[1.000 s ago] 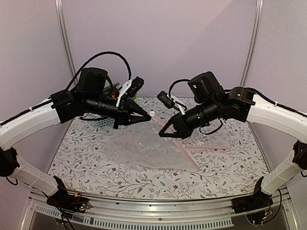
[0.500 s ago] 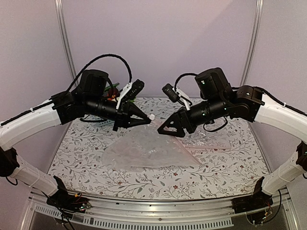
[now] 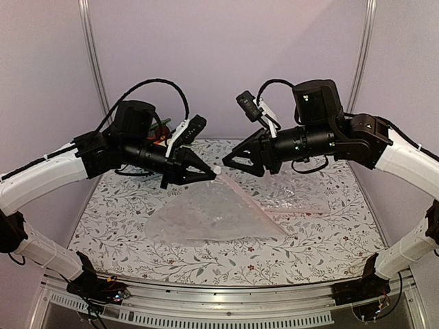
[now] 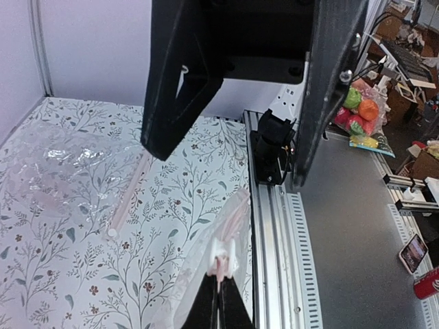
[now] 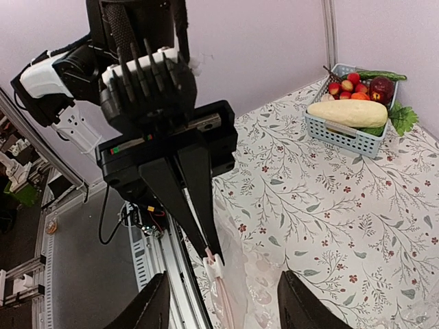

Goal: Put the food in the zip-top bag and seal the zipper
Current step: Hold the zipper from the zipper food storage bag.

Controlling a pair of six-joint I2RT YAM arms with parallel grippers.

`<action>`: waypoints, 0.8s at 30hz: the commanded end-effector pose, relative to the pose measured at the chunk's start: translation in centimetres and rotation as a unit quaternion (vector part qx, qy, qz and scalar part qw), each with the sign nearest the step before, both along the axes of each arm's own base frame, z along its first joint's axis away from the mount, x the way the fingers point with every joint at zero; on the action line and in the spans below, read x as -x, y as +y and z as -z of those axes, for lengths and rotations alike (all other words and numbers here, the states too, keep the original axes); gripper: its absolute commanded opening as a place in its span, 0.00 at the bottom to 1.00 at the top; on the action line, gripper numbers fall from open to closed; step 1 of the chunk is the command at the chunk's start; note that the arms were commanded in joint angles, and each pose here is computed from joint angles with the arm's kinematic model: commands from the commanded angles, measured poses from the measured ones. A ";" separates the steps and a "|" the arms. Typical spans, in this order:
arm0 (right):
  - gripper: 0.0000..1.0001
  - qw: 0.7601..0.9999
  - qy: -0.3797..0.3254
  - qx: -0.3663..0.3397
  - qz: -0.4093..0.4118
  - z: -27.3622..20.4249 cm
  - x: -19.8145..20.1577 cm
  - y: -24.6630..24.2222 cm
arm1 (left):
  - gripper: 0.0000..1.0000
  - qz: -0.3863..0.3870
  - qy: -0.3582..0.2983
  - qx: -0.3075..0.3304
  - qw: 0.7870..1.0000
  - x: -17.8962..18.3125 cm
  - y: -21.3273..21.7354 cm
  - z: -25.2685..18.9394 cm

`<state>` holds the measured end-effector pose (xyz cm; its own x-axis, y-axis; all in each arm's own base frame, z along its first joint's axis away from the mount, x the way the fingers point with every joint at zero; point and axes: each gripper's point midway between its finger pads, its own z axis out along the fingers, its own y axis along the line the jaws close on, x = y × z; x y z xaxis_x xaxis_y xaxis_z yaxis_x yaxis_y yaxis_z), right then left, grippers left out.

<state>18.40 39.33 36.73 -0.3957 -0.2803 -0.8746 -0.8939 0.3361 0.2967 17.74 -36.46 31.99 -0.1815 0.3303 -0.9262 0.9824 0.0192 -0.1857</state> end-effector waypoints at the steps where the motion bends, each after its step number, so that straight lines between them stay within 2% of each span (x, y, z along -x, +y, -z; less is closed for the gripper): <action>1: 0.51 1.000 -0.002 -0.001 -0.029 -0.1 0.4 1.8 | 0.00 0.015 0.006 0.003 1.000 0.9 -0.2 0.2; 6: 0.43 0.998 0.011 0.014 -0.060 0.9 1.5 3.2 | 0.00 0.014 0.006 0.002 1.000 0.8 -0.3 0.3; 20: 0.17 0.997 0.028 0.035 -0.059 2.8 1.5 3.2 | 0.00 0.014 0.006 0.002 1.000 0.8 -0.3 0.3; 24: 0.13 0.997 0.030 0.039 -0.056 3.1 1.5 3.1 | 0.00 0.012 0.005 0.002 1.000 0.7 -0.3 0.3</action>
